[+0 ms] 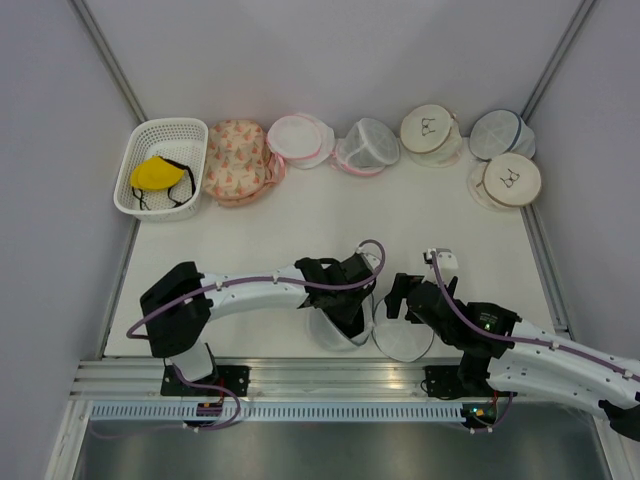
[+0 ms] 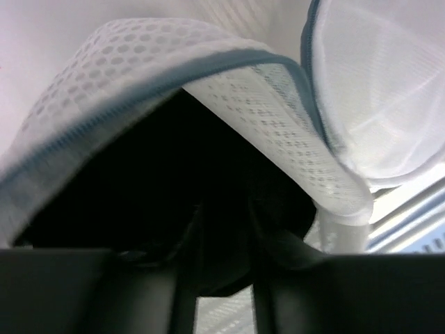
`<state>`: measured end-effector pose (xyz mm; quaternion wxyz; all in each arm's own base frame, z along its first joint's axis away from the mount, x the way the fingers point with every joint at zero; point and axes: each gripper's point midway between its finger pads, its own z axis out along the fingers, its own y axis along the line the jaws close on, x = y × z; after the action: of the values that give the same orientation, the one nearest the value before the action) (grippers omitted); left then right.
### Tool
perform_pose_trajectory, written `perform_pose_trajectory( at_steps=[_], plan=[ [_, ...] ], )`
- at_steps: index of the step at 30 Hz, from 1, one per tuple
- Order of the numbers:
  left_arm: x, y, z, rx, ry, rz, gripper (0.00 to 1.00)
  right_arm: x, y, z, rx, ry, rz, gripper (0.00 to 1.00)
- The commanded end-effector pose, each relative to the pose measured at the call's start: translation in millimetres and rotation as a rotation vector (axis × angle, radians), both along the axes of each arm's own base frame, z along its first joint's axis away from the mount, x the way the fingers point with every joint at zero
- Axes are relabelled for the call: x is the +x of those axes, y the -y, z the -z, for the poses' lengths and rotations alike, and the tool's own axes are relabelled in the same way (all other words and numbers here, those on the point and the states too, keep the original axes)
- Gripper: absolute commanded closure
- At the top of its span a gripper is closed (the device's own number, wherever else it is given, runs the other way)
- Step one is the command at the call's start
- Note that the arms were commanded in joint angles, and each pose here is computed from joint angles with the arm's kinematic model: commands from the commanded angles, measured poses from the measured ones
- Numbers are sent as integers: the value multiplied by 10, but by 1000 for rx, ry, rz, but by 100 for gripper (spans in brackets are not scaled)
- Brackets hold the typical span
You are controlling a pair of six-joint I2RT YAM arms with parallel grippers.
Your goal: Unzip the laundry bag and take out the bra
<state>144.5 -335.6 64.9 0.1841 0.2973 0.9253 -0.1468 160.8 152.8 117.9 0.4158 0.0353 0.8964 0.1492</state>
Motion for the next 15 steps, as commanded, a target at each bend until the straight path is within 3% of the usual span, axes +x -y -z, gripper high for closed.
perform_pose_trajectory(
  at_steps=[1, 4, 11, 15],
  plan=[
    [-80, 29, 208, 33, -13, 41, 69, 22, -42, -3, 12, 0, 5, 2],
    [-130, 29, 337, 38, -39, 38, 98, 18, -48, 4, 9, -2, -1, 2],
    [-42, 60, 212, -1, 14, 3, 98, 7, -44, 20, 6, -7, -5, 2],
    [17, 155, -108, -86, 56, -15, 96, -1, -36, 23, 4, -9, -6, 2]
  ],
)
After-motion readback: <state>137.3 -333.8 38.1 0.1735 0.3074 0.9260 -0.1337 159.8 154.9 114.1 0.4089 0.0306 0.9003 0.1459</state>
